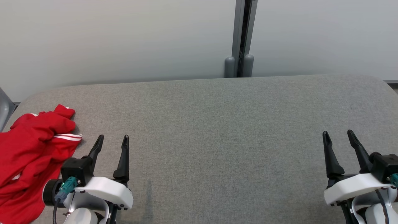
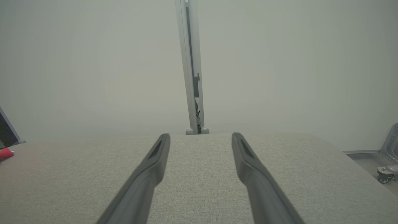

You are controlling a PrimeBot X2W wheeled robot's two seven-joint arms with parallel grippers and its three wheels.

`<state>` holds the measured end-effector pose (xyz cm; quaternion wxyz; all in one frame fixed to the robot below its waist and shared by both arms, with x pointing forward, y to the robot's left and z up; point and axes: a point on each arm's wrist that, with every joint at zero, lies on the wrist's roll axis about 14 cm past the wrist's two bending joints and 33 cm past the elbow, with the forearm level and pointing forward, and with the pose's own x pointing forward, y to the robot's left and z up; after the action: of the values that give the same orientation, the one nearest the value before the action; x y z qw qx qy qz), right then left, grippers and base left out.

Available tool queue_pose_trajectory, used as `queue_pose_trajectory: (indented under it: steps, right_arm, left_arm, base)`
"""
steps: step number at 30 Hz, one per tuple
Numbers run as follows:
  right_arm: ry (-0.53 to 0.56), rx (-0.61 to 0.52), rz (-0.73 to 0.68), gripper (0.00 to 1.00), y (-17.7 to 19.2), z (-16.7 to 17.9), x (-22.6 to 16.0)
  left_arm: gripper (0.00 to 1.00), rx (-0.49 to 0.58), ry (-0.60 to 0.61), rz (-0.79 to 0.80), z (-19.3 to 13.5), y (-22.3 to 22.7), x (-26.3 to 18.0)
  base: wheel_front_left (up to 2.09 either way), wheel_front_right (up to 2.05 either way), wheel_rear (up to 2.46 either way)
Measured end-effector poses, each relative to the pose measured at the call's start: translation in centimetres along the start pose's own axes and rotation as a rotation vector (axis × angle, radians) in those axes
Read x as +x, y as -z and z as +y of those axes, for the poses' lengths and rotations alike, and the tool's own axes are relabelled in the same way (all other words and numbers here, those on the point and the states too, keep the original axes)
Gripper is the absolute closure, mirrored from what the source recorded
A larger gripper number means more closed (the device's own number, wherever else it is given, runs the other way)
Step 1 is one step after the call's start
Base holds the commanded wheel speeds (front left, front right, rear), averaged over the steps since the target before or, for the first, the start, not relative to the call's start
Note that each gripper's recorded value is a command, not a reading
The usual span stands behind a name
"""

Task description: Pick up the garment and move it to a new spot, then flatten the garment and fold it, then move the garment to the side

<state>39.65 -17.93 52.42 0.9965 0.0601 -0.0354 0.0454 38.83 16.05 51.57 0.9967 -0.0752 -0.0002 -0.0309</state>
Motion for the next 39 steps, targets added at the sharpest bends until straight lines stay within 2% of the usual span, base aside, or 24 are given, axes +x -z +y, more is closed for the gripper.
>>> queue_pose_trajectory:
  steps: [26, 39]
  right_arm:
    - [-0.025, -0.036, -0.033, 0.0, 0.4, 1.0, 0.0]
    - [-0.004, -0.004, -0.035, 0.0, 0.4, 0.6, -0.1]
  left_arm:
    - [0.0, 0.075, -0.04, -0.022, 2.0, -0.6, 0.2]
    - [0.0, 0.058, -0.043, -0.002, 2.1, -0.1, 0.3]
  base:
    - [0.0, 0.0, 0.0]
    - [0.0, 0.0, 0.0]
